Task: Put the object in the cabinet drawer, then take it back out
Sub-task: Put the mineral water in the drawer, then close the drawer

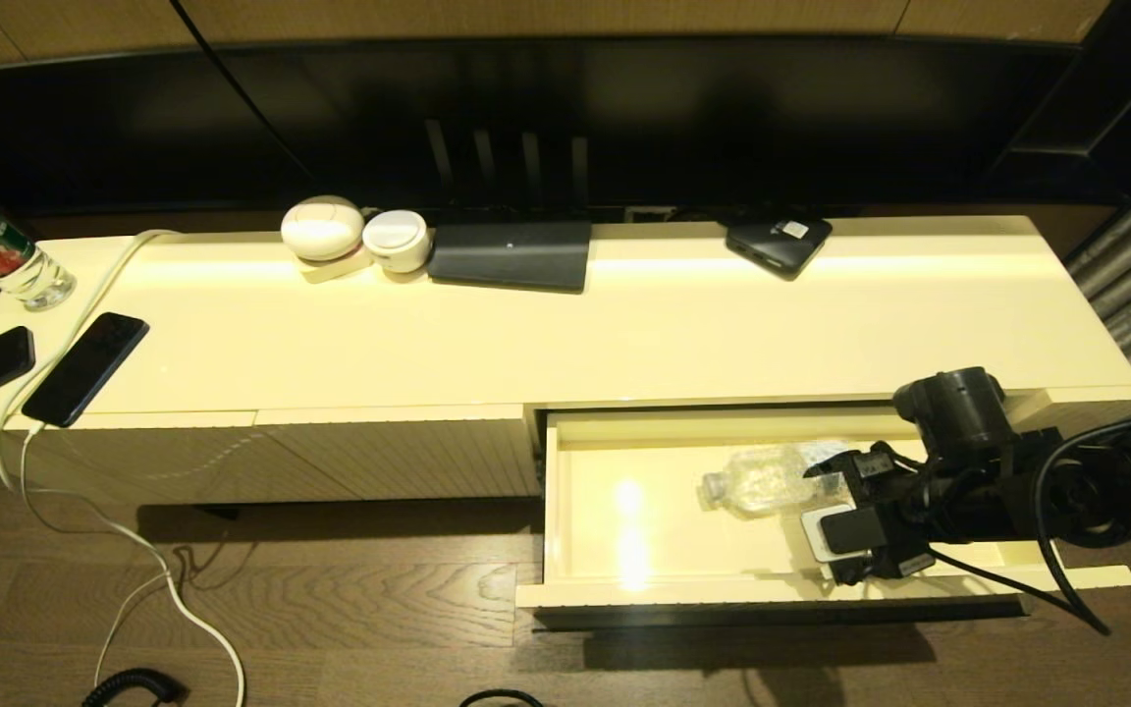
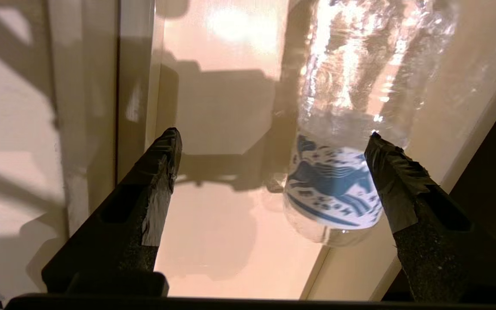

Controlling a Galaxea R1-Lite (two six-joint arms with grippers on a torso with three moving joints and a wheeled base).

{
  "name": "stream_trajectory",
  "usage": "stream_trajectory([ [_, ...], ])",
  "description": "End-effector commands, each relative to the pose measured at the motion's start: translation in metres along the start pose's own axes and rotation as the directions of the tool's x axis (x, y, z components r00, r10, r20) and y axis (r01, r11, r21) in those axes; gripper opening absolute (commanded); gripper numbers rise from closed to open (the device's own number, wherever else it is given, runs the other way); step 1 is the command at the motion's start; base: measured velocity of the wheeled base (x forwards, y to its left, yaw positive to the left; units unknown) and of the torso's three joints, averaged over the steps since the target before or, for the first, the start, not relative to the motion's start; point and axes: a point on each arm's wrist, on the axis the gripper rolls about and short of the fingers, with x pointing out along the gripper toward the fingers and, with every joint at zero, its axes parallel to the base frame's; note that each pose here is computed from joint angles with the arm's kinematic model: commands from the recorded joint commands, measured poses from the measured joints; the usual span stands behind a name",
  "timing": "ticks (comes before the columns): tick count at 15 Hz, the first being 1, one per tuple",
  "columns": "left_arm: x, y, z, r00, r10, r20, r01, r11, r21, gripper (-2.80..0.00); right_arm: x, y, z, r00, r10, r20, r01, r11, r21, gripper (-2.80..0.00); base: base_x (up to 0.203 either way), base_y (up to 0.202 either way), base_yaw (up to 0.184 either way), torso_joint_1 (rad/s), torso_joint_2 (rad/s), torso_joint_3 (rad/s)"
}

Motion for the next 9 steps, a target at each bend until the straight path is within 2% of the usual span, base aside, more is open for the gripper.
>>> stream_trajectory([
  [1,0.000,0.000,-0.001,1.000,0.000,-0.003,0.000,1.000,0.000,-2.80,-0.007,-0.008,0.002,0.999,-0.038,0.003,0.038,0.999,0.015,0.00,0.000,0.000,0.000,0.000,0.00,0.000],
  [5,0.000,0.000,0.000,1.000,-0.001,-0.001,0.001,1.000,0.000,-2.80,-0.051,-0.033,0.001,0.980,-0.199,-0.010,0.199,0.977,0.071,0.00,0.000,0.000,0.000,0.000,0.00,0.000],
  [7,0.000,0.000,-0.001,1.000,0.000,-0.003,0.000,1.000,0.000,-2.80,-0.070,-0.035,-0.001,0.971,-0.238,-0.022,0.239,0.968,0.083,0.00,0.000,0.000,0.000,0.000,0.00,0.000],
  [9,0.000,0.000,-0.001,1.000,0.000,-0.002,0.000,1.000,0.000,-2.80,-0.092,-0.031,0.001,0.971,-0.239,-0.022,0.240,0.967,0.088,0.00,0.000,0.000,0.000,0.000,0.00,0.000],
])
